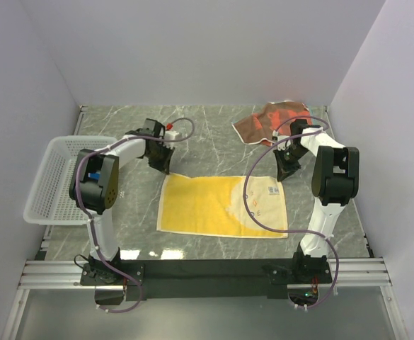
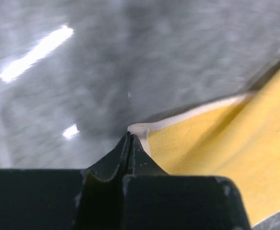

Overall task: Roll the towels
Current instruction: Flatten the towel

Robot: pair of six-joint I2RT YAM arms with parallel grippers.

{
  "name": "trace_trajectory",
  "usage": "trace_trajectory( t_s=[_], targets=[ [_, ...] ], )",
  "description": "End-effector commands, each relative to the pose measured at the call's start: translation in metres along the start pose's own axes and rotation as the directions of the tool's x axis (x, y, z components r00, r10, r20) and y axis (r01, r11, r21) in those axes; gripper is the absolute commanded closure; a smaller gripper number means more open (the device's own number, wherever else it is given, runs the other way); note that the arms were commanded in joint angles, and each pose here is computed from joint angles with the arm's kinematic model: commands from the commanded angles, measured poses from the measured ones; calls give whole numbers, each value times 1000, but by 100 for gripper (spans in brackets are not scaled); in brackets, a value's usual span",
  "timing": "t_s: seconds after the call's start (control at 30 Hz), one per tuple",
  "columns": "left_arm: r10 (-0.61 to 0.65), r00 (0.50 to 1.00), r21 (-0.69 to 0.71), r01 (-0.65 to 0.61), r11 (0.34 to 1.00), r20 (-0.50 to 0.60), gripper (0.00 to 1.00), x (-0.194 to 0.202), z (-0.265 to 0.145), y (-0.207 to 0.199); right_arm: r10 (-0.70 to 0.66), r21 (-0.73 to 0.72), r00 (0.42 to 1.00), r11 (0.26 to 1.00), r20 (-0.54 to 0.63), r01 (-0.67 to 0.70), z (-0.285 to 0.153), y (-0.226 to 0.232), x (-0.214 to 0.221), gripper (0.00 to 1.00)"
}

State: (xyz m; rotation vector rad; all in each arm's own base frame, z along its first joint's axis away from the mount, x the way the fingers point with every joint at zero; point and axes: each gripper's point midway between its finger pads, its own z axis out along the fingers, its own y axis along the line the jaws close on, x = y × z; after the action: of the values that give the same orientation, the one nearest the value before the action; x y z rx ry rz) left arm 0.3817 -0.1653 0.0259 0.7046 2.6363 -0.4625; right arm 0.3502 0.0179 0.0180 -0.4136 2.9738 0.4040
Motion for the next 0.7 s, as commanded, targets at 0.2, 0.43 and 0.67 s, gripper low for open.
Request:
trace_trajectory(
  t_s=[0.2, 0.43, 0.67],
  targets=[
    [-30, 991, -122, 46, 991, 127, 100, -34, -32, 59, 8, 3, 991, 1000, 131, -8, -3, -5, -55, 100],
    [-43, 988, -101, 59, 993, 150, 99, -51, -34, 63, 44, -12, 988, 999, 148, -42, -1, -4, -82, 92],
    [160, 965, 23, -169, 985, 210, 45, -27, -96, 10, 15, 60, 983, 998, 182, -27, -51, -14, -57, 58]
  ],
)
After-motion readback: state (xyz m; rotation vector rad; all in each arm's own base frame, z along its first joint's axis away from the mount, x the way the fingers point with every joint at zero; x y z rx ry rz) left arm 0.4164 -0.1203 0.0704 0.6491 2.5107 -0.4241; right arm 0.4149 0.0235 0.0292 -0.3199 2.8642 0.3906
